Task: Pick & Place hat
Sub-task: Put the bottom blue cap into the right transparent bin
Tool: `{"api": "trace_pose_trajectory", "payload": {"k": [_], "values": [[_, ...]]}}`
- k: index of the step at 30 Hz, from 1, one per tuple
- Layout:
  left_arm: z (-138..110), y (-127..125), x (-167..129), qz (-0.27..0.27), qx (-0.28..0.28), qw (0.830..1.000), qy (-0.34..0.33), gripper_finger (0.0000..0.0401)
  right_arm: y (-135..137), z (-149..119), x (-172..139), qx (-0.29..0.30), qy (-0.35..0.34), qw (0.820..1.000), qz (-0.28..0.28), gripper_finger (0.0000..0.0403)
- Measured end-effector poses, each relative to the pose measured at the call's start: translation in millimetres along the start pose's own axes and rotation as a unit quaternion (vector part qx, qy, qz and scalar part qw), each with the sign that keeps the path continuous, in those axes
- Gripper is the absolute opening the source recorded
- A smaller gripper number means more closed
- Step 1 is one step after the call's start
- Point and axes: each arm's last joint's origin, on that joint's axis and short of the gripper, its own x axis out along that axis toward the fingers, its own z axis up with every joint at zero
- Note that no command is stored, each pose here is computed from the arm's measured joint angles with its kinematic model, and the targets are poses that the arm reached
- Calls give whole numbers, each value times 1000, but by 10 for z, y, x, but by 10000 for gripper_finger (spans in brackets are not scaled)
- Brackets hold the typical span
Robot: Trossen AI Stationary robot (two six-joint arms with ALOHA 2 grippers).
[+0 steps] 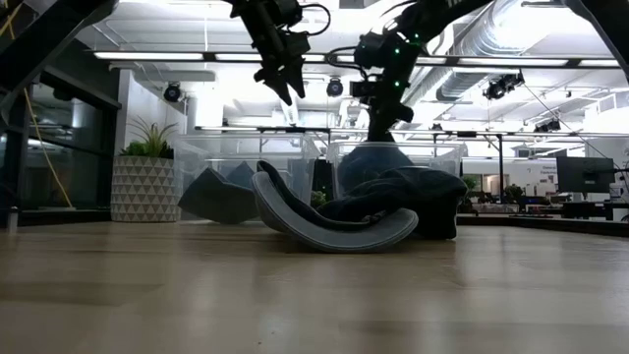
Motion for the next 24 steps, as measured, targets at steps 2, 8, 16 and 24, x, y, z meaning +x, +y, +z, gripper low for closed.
{"api": "trace_pose_trajectory", "payload": {"k": [2, 8, 16, 24], "values": [[0, -1, 0, -2, 0, 1000, 0, 243, -17, 20, -16, 2, -2, 1000, -17, 5], [-5, -9, 0, -6, -3, 1000, 2, 243, -44, 53, -57, 32, -23, 999, -31, 41], [-5, -9, 0, -7, -8, 1000, 3, 243, -44, 55, -58, 66, -48, 997, -11, 127], [-5, -9, 0, -7, -9, 1000, 3, 243, -50, 33, -56, 72, -40, 997, -11, 200]]}}
